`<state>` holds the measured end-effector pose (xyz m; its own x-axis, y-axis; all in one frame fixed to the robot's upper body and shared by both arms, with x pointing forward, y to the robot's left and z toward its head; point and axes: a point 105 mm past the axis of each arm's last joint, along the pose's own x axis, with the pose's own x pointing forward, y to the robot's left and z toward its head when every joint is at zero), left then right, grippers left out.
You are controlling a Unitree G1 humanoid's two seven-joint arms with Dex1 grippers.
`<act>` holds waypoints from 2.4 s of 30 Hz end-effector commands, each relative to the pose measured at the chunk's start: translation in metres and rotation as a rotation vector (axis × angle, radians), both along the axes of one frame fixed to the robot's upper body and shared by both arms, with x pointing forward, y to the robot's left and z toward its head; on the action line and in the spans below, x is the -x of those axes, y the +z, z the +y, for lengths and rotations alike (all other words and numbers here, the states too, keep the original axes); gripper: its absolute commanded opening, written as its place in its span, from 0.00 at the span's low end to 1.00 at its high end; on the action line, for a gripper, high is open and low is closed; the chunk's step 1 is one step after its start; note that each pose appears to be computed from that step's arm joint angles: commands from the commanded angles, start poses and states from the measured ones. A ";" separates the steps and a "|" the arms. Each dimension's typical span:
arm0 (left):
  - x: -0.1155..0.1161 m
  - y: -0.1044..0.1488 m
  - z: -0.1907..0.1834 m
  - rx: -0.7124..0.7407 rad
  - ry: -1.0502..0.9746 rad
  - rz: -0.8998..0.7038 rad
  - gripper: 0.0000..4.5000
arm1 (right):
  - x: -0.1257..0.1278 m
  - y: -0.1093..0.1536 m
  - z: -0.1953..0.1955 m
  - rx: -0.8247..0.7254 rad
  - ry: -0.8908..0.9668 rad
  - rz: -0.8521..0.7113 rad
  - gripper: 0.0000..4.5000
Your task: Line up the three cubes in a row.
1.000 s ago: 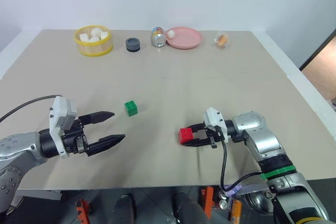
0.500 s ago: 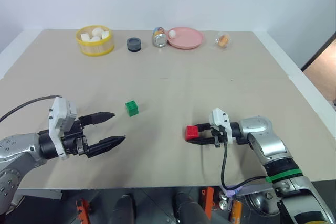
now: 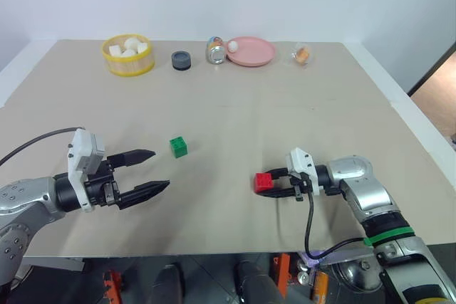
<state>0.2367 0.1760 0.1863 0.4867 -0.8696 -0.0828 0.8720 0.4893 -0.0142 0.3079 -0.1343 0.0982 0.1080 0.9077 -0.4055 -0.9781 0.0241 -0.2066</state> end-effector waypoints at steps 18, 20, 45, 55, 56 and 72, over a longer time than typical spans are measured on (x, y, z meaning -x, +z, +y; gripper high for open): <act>0.002 0.010 0.000 0.009 0.016 -0.047 1.00 | -0.012 0.010 -0.012 -0.015 -0.032 0.013 0.74; 0.001 0.010 0.000 0.010 0.018 -0.049 1.00 | -0.012 0.009 -0.014 -0.010 -0.043 0.022 0.90; -0.003 -0.021 0.017 -0.007 0.114 0.033 1.00 | -0.045 0.089 -0.104 -0.055 -0.362 0.021 0.99; 0.011 -0.064 0.027 -0.091 0.246 0.156 1.00 | -0.061 0.167 -0.085 -0.343 -0.349 -0.085 0.99; 0.006 -0.064 0.028 -0.091 0.271 0.142 1.00 | -0.060 0.167 -0.077 -0.349 -0.323 -0.087 0.99; -0.062 -0.082 0.022 -0.122 0.351 0.056 1.00 | -0.025 0.141 -0.006 -0.364 -0.095 0.010 0.99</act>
<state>0.2953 0.2002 0.1014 0.7439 -0.6303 -0.2223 0.6459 0.7634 -0.0031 0.3376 -0.1411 0.2244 0.2016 0.9752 -0.0913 -0.9755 0.1915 -0.1087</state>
